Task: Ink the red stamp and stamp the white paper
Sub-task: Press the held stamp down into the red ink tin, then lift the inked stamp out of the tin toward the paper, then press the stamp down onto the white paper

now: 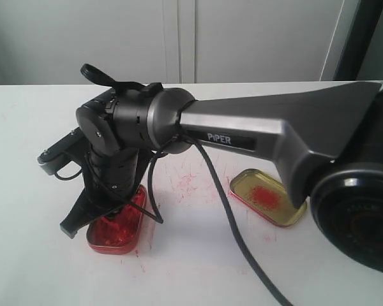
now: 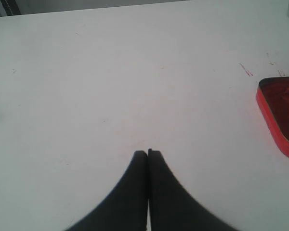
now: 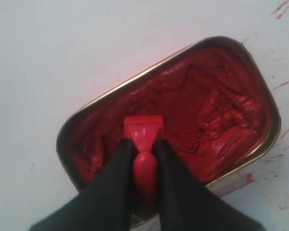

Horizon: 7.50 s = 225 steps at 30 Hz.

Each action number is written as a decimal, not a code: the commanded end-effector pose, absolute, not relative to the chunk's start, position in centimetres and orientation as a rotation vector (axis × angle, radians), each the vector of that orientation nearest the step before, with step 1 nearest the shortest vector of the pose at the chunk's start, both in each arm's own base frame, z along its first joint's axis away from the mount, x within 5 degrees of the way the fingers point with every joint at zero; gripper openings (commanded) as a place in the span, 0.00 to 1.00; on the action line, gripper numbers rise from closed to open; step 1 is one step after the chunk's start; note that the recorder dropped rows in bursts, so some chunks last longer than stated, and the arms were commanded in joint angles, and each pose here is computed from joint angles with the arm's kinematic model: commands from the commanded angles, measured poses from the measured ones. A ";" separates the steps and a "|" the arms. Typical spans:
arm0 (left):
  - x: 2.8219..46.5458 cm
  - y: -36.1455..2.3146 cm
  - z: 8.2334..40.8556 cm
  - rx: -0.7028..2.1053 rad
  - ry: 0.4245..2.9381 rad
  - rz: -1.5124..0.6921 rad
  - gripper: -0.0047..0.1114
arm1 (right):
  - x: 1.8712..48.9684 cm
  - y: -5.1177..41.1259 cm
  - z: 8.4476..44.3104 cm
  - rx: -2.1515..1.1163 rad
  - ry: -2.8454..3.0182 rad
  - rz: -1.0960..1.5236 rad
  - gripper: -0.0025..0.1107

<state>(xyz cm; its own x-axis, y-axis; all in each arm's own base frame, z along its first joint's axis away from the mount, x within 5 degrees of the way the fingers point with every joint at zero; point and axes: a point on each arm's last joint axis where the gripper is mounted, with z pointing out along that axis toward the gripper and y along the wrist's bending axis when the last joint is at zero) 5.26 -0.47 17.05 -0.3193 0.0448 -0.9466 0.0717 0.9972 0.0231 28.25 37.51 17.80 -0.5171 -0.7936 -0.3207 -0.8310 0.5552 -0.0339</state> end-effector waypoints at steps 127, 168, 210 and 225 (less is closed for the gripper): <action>5.2 -0.5 16.9 0.081 1.899 -0.027 0.04 | 31.1 36.4 16.9 -0.954 2.722 0.562 0.02; 5.2 -0.5 16.9 0.081 1.899 -0.027 0.04 | 27.9 29.1 20.4 -0.934 2.562 0.273 0.02; 5.2 -0.5 16.9 0.081 1.899 -0.027 0.04 | 26.9 25.2 16.4 -0.826 2.618 0.178 0.02; 5.2 -0.5 16.9 0.081 1.899 -0.027 0.04 | 25.5 24.1 8.9 -0.844 2.807 0.100 0.02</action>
